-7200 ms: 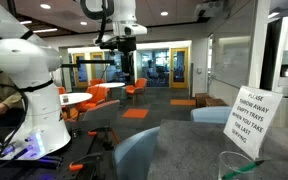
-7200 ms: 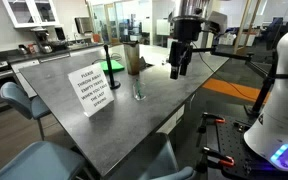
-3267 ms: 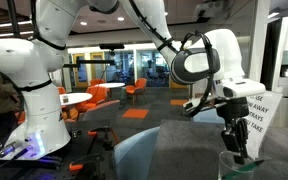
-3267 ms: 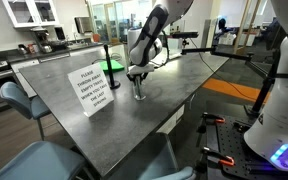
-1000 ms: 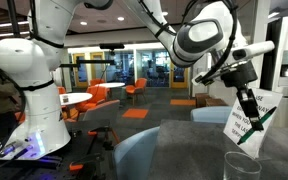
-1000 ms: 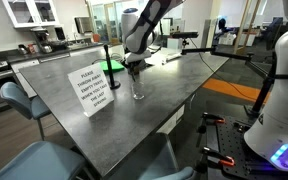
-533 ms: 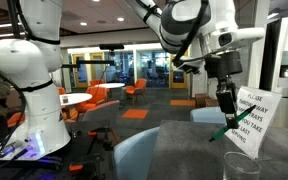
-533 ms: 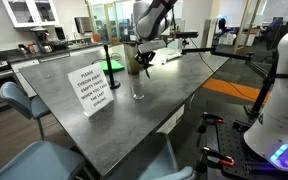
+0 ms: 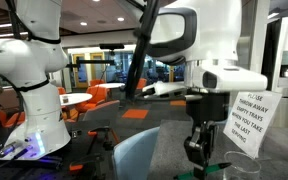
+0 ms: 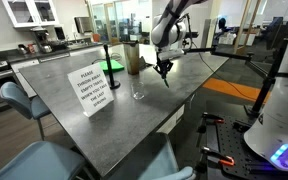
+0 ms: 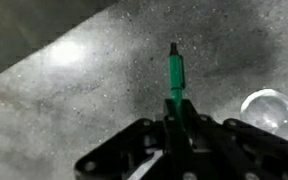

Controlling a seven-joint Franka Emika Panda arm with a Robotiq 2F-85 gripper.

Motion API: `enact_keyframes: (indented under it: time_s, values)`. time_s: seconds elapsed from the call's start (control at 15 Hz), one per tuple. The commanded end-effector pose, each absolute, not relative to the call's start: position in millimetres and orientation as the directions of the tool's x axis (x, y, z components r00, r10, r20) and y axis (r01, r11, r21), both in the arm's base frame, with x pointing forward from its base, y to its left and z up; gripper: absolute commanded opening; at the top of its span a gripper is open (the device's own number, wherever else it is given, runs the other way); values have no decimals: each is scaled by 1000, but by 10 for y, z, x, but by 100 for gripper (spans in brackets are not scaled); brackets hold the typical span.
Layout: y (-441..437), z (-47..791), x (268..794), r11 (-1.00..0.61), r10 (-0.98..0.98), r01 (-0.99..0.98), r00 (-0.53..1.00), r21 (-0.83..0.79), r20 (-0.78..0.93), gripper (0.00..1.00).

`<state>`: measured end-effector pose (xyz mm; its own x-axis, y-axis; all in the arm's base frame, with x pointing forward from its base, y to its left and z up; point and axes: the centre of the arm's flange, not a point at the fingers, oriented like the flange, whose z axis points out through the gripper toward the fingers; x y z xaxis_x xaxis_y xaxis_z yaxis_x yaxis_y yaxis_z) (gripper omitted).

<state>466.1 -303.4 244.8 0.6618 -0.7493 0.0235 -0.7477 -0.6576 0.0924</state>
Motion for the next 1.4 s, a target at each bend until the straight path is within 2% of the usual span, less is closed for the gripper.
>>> enact_keyframes:
  time_s: [0.0, 0.2, 0.27, 0.33, 0.4, 0.87, 1.33]
  values:
    - [-3122, 2061, 4759, -638, -768, -763, 641, 107, -8, 3]
    - [-3121, 1814, 4889, -641, -762, -758, 647, 126, 15, 3]
    - [-3116, 1779, 4945, -647, -755, -754, 655, 117, 46, 37]
    - [-3111, 1756, 5001, -655, -745, -748, 663, 110, 75, 38]
    - [-3106, 1759, 5058, -660, -738, -745, 667, 95, 101, 44]
    - [-3042, 2034, 5177, -687, -704, -725, 683, 60, 195, 98]
    - [-2684, 2746, 5217, -765, -630, -643, 740, -27, 236, 100]
